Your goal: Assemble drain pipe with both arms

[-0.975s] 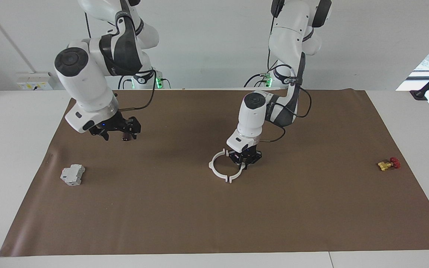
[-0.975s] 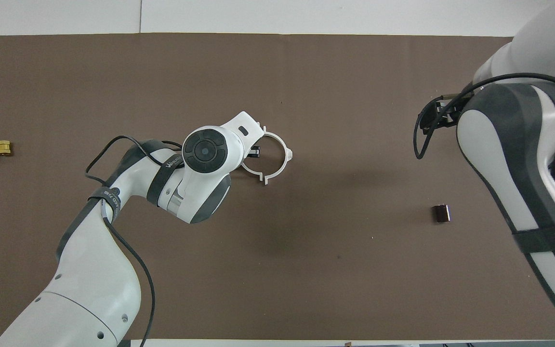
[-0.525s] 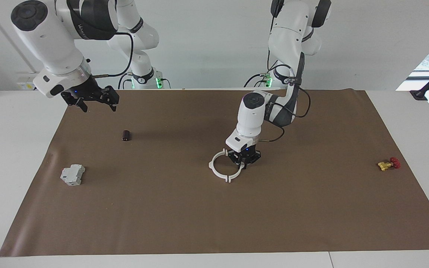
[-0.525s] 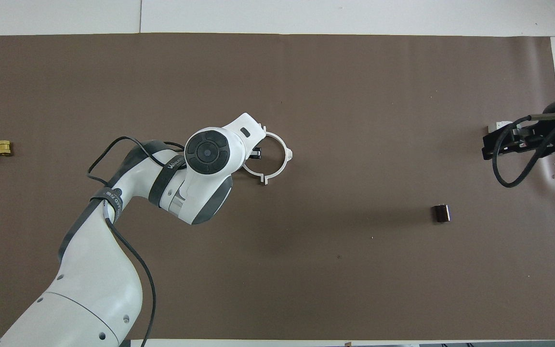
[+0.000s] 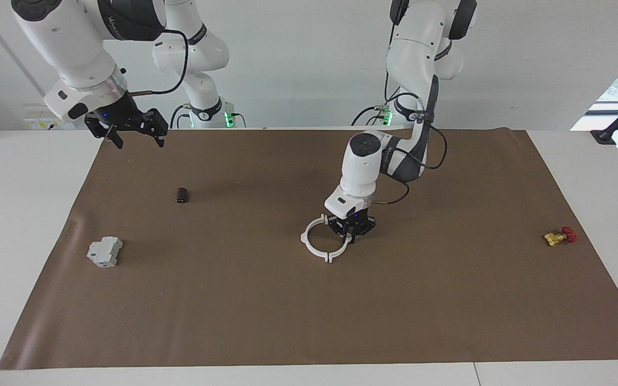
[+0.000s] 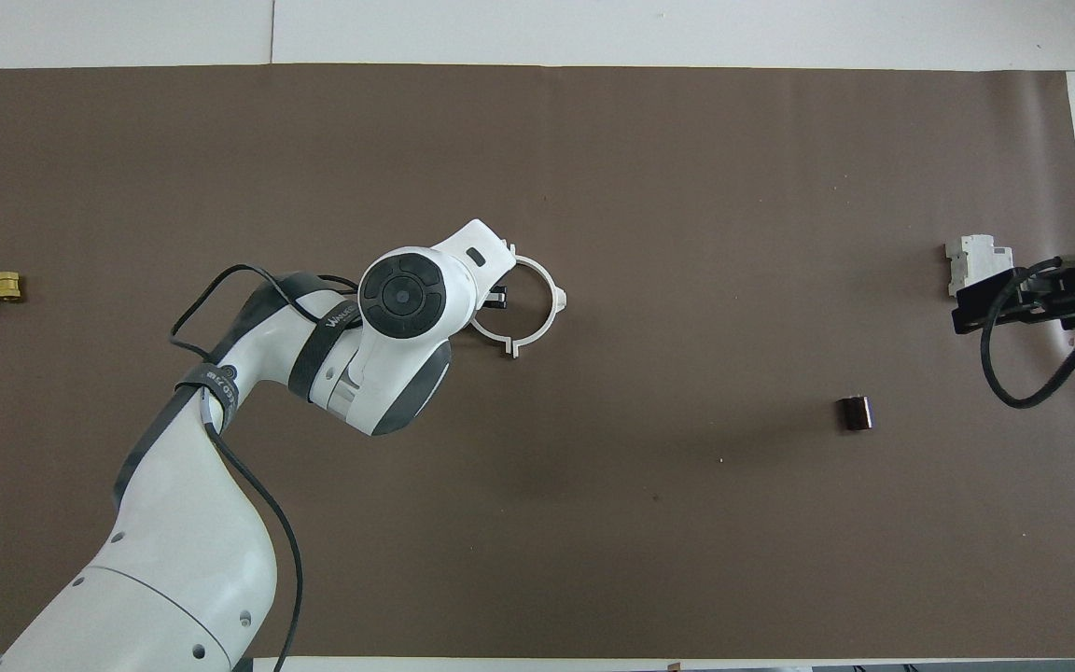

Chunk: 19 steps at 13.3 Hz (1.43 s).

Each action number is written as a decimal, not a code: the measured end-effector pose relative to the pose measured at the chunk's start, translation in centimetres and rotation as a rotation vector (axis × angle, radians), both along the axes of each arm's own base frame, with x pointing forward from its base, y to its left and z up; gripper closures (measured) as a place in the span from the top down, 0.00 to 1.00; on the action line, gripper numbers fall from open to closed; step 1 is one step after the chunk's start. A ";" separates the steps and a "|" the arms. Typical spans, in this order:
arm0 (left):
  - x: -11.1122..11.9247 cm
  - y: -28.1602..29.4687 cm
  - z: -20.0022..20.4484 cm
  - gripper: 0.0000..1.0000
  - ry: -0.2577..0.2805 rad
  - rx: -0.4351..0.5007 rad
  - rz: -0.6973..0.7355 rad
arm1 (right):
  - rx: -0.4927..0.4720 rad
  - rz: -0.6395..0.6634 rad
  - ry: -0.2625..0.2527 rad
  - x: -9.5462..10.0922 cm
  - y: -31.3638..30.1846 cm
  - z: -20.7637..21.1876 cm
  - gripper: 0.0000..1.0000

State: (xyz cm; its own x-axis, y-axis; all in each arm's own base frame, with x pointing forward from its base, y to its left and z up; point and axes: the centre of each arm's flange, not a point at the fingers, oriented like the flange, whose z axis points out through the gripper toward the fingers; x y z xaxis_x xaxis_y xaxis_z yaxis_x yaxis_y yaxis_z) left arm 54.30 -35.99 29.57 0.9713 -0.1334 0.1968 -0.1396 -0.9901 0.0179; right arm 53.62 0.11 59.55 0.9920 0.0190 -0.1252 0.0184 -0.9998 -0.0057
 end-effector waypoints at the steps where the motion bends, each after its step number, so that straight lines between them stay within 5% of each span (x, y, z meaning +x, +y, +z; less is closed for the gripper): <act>1: 0.0 0.0 0.0 0.21 0.000 0.000 -0.001 | 0.000 0.004 0.007 0.0 0.2 -0.4 1.00; 14: -0.1 -0.1 0.0 0.22 0.000 0.000 -0.002 | 0.003 0.026 -0.047 0.9 -0.1 -2.3 1.00; 17: -0.1 -0.1 0.0 0.49 0.000 0.000 -0.002 | 0.003 0.025 -0.050 1.0 -0.1 -2.3 1.00; 19: -0.1 -0.1 0.0 0.56 0.000 0.000 -0.002 | 0.003 0.017 -0.053 1.0 -0.6 -2.1 1.00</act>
